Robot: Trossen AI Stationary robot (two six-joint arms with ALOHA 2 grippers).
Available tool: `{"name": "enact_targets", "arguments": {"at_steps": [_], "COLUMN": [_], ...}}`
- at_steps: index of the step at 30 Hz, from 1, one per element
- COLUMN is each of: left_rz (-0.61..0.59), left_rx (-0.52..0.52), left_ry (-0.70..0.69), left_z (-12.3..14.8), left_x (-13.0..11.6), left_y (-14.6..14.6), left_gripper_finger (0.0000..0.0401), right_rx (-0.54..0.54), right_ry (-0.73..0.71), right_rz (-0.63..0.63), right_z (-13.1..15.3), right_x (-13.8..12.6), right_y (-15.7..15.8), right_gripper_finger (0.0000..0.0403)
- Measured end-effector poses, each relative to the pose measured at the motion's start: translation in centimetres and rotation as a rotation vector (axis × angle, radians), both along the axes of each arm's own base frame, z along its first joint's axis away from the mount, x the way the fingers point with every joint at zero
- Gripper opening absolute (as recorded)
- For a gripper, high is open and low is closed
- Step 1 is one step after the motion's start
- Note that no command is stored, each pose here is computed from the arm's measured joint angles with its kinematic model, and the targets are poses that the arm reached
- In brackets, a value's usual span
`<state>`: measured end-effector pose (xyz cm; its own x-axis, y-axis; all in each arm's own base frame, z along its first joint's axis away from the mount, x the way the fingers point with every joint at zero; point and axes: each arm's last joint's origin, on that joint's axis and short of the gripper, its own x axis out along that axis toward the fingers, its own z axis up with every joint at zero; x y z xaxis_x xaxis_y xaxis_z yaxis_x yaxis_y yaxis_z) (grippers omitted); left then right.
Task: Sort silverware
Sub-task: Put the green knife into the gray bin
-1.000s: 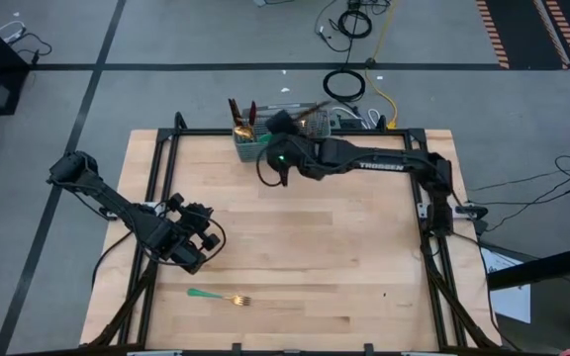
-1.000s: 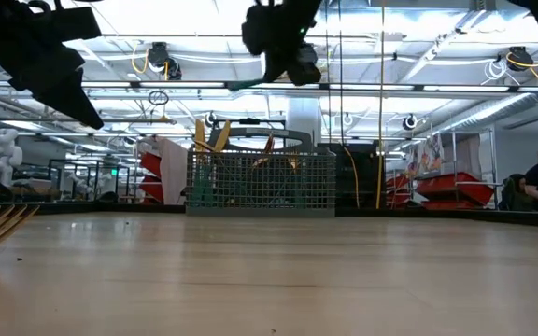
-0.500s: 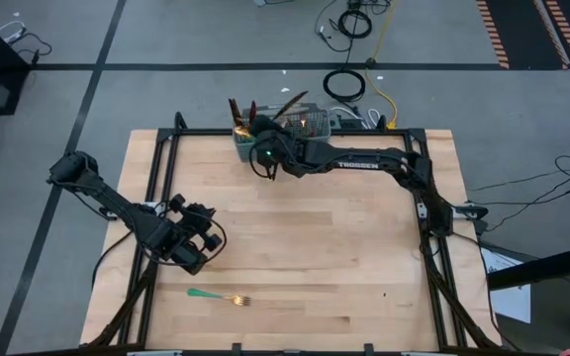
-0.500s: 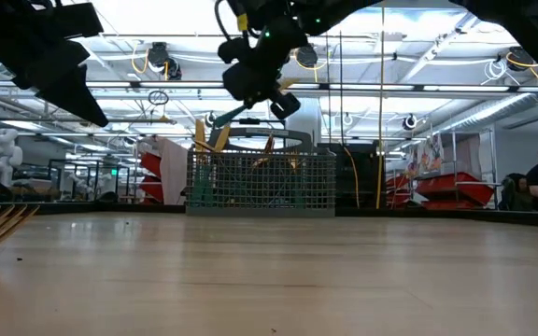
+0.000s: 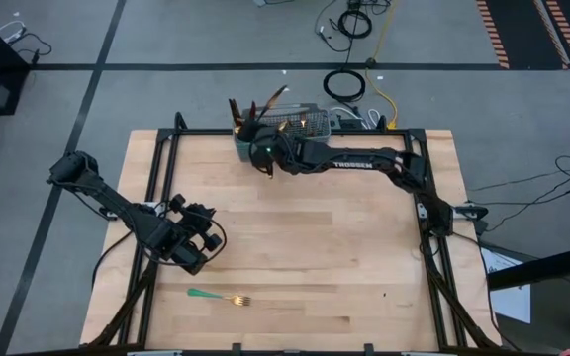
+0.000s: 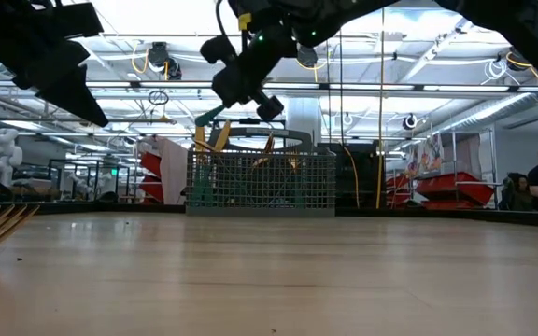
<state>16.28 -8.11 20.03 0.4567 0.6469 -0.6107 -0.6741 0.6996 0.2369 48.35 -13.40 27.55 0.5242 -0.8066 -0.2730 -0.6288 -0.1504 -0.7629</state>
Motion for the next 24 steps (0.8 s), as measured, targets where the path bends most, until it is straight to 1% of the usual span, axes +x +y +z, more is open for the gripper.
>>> {"name": "enact_targets", "arguments": {"at_steps": [2,4,8,11,14,16,19,21,24], "left_rz": [0.0,0.0,0.0,0.0,0.0,0.0,0.0,0.0,0.0], "left_rx": [0.001,0.001,0.001,0.0,0.0,0.002,0.001,0.001,0.001], "left_ry": [0.001,0.001,0.002,0.001,0.001,0.002,0.001,0.0,0.001], "left_z": [0.0,0.0,0.0,0.0,0.0,0.0,0.0,0.0,0.0], "left_x": [0.0,0.0,0.0,0.0,0.0,0.0,0.0,0.0,0.0], "left_y": [0.0,0.0,0.0,0.0,0.0,0.0,0.0,0.0,0.0], "left_gripper_finger": [0.0032,0.0032,0.0032,0.0032,0.0032,0.0032,0.0032,0.0032,0.0032], "right_rx": [-0.014,-0.024,-0.059,-0.084,-0.109,-0.131,-0.164,-0.191,-0.221], "right_ry": [0.027,0.052,0.048,0.088,0.141,0.17,0.173,0.17,0.207], "right_rz": [0.001,0.031,0.064,0.089,0.124,0.172,0.224,0.234,0.24], "right_z": [-0.1,-0.1,0.3,0.4,0.3,0.3,0.5,0.8,0.8], "right_x": [-0.1,-0.2,-0.3,-0.4,-0.5,-0.4,-0.2,-0.1,-0.2], "right_y": [-0.5,-1.1,-2.0,-2.6,-2.8,-2.8,-2.7,-2.6,-3.1], "right_gripper_finger": [0.0,0.0,0.0,0.0,0.0,0.0,0.0,0.0,0.0]}}
